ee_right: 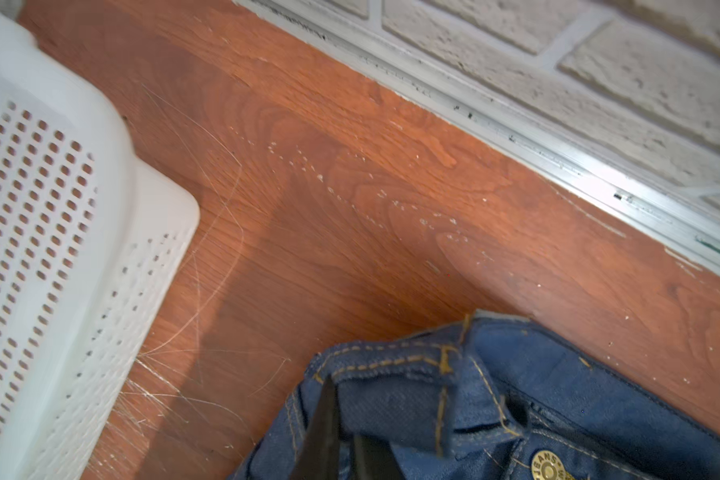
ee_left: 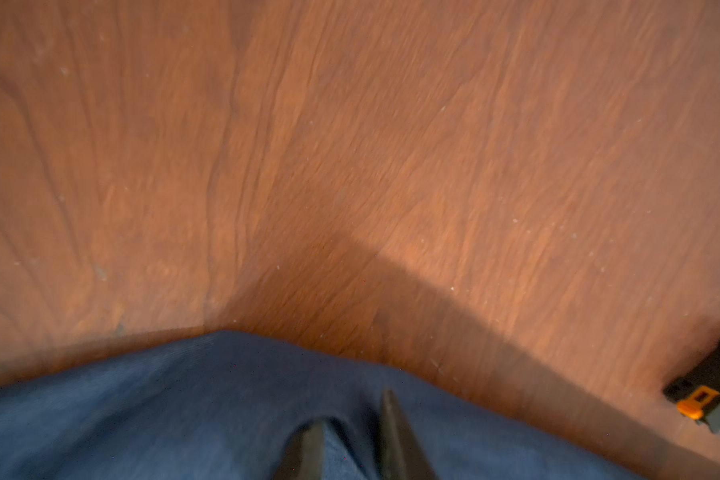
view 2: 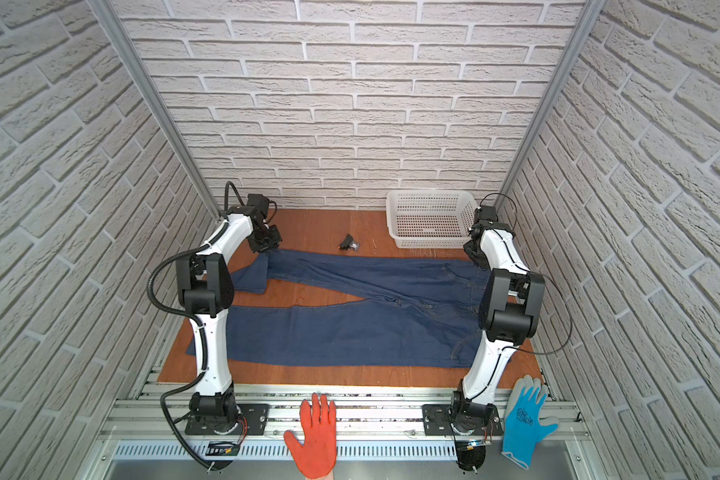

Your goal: Fold and stack the trousers

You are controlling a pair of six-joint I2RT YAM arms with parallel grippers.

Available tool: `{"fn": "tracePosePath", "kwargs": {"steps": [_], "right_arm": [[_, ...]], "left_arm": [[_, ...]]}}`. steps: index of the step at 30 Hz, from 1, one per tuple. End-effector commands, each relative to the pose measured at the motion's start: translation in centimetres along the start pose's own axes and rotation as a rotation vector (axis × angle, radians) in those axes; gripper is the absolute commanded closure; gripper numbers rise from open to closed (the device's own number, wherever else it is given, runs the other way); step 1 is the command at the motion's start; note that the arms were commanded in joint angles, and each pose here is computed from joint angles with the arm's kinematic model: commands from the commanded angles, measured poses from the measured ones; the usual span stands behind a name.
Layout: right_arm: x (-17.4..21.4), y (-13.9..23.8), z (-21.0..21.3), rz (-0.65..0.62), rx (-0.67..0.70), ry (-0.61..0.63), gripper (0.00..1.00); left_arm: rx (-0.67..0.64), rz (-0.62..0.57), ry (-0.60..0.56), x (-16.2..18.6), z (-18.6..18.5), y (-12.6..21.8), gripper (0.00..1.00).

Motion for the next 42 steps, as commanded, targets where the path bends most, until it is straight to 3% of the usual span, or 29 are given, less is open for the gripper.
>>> {"fn": "tracePosePath", "kwargs": {"steps": [1,5,9,11,18,27,36,42], "right_arm": [[-1.9,1.2,1.2,-0.077,-0.026,-0.020,0.89],[-2.8,2.2,2.0,-0.090,-0.041,-0.021,0.81],[-3.1,3.4,2.2,-0.085,-0.044,-0.016,0.56],[-2.9,4.3,1.9,-0.067,-0.049,-0.006,0.51],[3.1,7.6,-0.2,0.068,-0.164,0.128,0.51],[13.0,8.5,-4.2,0.241,-0.209,0.322,0.51],[18.9,10.1,-6.1,0.299,-0.233,0.479,0.51],[21.0,9.7,-6.9,0.319,-0.224,0.519,0.51]], "left_arm": [[-0.027,-0.012,-0.010,-1.4,0.9,0.3,0.66],[-0.025,-0.041,-0.013,-3.6,1.2,1.6,0.53],[-0.022,-0.062,-0.007,-4.8,1.7,3.5,0.46],[-0.015,-0.056,-0.021,-4.4,1.6,4.6,0.45],[0.087,-0.009,-0.113,2.6,-0.9,6.7,0.45],[0.006,0.099,-0.142,10.4,1.4,4.6,0.26],[-0.025,0.170,-0.162,12.6,2.1,2.1,0.21],[-0.080,0.224,-0.180,13.1,2.9,0.7,0.21]]}}
Point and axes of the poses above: each gripper's point midway between its finger pads, its own y axis back along the fingers, its own z axis along the line the jaws close on, x = y × z, the point moved 3 cm from there along y, back along the fingers, and after that the axes turned 12 degrees about -y, right-handed, at the moved point
